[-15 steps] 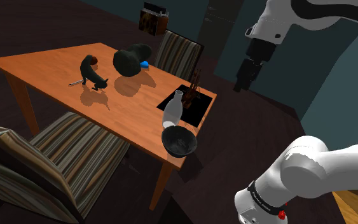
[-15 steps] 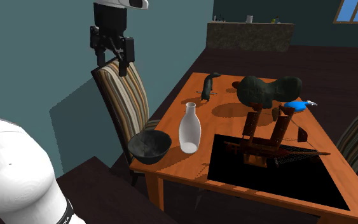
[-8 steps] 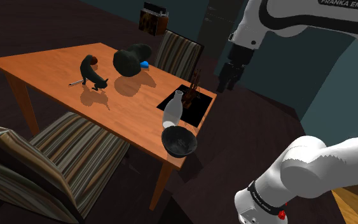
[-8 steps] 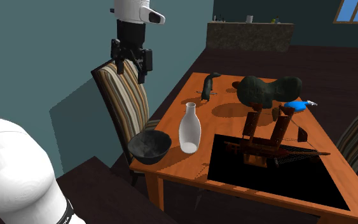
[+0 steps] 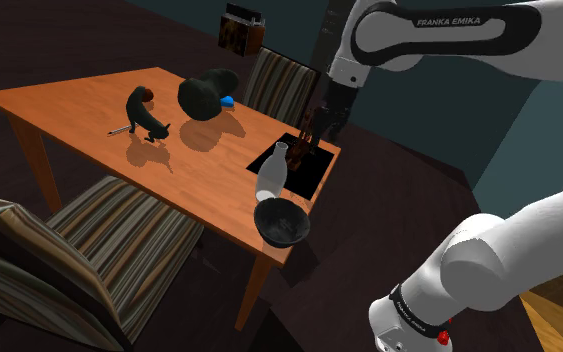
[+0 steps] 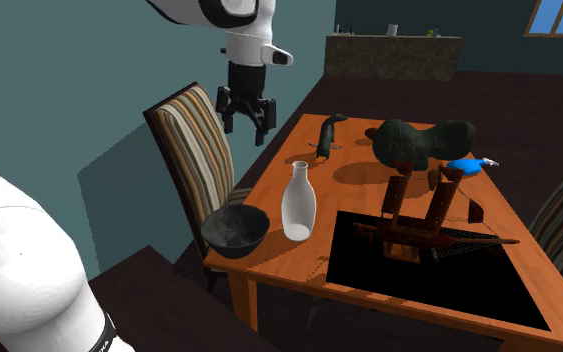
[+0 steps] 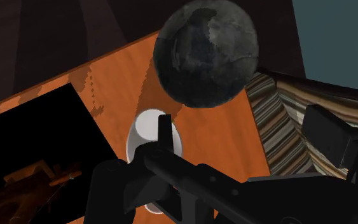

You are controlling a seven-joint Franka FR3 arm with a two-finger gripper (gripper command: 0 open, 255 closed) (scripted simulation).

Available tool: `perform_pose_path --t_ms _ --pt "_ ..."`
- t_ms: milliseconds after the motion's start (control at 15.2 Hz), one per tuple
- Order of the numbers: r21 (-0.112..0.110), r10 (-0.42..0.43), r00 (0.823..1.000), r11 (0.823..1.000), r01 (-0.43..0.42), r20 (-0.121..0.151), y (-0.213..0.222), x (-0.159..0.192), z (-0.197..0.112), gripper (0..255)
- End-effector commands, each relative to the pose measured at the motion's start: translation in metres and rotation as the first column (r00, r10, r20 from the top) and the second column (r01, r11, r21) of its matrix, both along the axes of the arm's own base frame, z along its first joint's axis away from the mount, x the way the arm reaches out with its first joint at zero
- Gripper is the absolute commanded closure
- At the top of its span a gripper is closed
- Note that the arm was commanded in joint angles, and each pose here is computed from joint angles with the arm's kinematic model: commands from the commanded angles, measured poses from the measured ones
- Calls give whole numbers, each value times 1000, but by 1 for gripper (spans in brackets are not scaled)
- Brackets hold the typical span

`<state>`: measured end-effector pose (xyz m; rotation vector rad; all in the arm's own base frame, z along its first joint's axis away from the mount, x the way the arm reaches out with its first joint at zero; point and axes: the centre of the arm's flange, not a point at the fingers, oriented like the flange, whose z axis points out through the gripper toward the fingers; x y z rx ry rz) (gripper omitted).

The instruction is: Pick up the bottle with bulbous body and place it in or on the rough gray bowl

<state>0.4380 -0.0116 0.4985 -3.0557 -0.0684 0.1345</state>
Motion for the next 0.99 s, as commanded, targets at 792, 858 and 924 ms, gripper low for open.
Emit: perform_pose_path --t_ms 792,858,924 --pt "-72 -1 1000 997 2 16 -28 152 -96 0" --pt "-77 -1 1000 997 2 17 -30 163 -102 0" --pt "-82 -1 1000 997 3 18 -32 174 -109 0"
